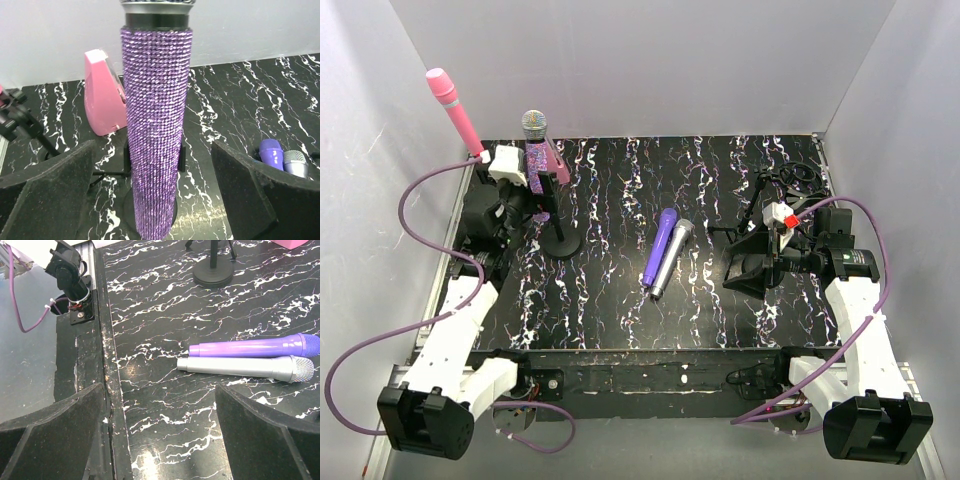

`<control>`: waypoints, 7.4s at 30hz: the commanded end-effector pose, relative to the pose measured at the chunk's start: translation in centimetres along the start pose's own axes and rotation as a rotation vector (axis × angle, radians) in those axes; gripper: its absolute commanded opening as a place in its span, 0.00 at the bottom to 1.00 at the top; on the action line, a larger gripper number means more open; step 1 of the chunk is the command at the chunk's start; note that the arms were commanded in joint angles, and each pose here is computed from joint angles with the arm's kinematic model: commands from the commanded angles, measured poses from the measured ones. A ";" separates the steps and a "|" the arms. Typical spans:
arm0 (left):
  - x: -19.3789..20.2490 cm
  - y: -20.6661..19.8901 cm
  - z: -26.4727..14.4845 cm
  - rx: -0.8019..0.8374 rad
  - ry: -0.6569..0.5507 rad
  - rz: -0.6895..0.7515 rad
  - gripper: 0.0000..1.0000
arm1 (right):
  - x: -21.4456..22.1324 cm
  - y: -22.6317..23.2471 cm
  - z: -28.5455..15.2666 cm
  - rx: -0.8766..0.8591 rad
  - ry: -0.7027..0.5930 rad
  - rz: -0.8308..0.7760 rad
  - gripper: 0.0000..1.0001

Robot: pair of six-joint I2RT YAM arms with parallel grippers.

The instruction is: Attach the microphones to the stand

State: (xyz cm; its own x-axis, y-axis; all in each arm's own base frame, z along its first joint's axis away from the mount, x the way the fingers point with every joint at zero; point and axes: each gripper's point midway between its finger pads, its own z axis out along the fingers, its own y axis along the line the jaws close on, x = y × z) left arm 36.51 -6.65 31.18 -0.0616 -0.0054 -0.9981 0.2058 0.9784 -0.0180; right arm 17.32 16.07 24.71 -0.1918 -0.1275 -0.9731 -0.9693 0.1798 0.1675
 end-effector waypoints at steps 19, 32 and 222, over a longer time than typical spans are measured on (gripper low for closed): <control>-0.1 1.1 -6.8 -0.133 0.117 -0.137 0.98 | 0.4 0.3 -0.4 0.018 0.021 -0.041 0.98; 1.3 -0.5 -10.9 -0.104 0.202 -0.215 0.98 | 2.1 2.6 -1.1 -0.007 0.115 -0.011 0.98; 5.3 -47.4 8.2 1.099 -0.038 -0.057 0.76 | 1.0 -5.7 -10.7 0.801 0.021 0.303 0.95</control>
State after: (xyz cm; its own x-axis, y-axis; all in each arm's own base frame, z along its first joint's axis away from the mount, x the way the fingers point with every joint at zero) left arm 33.59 -53.93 21.28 -0.1625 0.0243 -0.9864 0.9593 0.2379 -0.1522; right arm 20.86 4.27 23.89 -0.4770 0.0264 -0.8785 -0.4450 0.8547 0.2674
